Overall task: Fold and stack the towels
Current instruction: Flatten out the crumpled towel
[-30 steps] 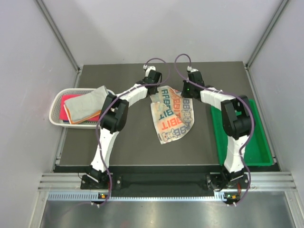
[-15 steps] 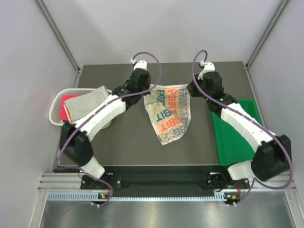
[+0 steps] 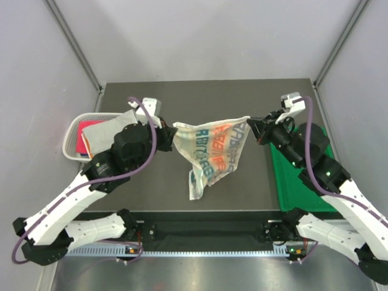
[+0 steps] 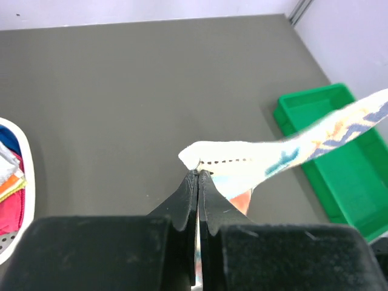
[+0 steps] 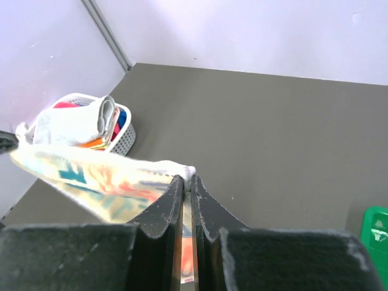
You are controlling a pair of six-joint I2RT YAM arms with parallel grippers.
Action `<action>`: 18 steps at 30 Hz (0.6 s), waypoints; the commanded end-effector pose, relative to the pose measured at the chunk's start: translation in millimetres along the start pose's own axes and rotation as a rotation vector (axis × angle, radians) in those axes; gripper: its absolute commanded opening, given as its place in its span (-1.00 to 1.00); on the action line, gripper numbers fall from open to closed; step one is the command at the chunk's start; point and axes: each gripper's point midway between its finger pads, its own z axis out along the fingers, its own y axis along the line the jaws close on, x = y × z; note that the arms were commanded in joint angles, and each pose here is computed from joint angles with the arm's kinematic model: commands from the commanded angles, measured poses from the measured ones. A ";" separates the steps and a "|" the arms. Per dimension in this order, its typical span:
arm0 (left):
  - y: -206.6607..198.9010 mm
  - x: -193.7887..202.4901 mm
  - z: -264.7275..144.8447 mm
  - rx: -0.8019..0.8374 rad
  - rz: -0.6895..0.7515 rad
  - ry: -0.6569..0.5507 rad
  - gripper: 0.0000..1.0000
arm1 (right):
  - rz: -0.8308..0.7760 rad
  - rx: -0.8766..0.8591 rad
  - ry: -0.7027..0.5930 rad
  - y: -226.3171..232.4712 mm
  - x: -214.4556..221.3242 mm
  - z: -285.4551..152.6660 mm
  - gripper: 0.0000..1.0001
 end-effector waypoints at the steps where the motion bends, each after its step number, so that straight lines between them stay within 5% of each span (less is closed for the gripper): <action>1: -1.7 -18.4 -14.6 0.013 -0.020 -0.029 -1.00 | -0.008 0.019 0.002 -1.4 -6.4 -13.7 -1.00; 11: 10.9 -62.0 -13.2 -0.095 0.008 -0.164 -1.00 | -0.032 0.052 -0.086 1.5 -56.6 -11.6 -1.00; 18: -6.2 -102.6 -32.0 -0.002 0.016 -0.239 -1.00 | -0.045 -0.005 -0.153 16.7 -98.4 -24.1 -0.99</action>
